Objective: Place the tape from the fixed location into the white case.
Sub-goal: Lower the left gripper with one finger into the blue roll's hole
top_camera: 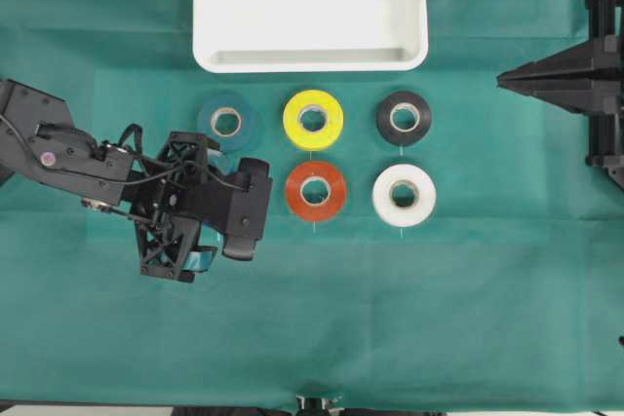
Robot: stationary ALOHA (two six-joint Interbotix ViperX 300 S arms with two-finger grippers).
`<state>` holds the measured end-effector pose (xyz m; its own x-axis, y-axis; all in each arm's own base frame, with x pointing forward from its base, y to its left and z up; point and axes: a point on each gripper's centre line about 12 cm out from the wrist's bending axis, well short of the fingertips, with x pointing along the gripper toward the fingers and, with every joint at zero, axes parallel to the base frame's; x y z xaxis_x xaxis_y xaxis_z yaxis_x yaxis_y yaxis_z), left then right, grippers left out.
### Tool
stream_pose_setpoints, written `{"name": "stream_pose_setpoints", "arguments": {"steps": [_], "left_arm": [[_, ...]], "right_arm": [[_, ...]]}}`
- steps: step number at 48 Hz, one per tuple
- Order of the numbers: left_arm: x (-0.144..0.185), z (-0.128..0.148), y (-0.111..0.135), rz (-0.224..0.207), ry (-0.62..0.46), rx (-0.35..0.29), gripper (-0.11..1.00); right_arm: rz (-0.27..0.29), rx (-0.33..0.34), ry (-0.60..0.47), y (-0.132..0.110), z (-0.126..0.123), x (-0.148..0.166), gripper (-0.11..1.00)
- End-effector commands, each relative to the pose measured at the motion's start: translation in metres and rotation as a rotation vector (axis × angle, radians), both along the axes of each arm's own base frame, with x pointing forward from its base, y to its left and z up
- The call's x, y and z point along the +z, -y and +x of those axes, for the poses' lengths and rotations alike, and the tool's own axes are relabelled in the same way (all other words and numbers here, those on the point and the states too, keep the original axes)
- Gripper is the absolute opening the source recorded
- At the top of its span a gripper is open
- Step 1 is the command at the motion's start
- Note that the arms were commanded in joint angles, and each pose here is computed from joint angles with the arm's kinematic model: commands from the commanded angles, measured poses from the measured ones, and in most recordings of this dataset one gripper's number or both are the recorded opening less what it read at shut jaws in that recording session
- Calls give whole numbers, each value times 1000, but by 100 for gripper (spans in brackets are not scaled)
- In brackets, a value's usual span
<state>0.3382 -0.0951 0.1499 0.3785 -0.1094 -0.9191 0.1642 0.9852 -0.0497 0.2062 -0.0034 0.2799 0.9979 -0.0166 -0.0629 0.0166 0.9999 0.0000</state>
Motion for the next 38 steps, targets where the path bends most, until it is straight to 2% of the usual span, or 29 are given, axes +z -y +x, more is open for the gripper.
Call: {"name": "stream_pose_setpoints", "arguments": {"steps": [1, 11, 38], "left_arm": [[1, 2, 1, -3, 13, -1, 99], [-12, 1, -2, 6, -19, 5, 99], [-26, -1, -9, 8, -23, 24, 99]], "right_arm": [[-2, -6, 14, 1, 2, 6, 1], [-2, -9, 14, 2, 2, 6, 1], [-2, -8, 6, 2, 3, 5, 1]]}}
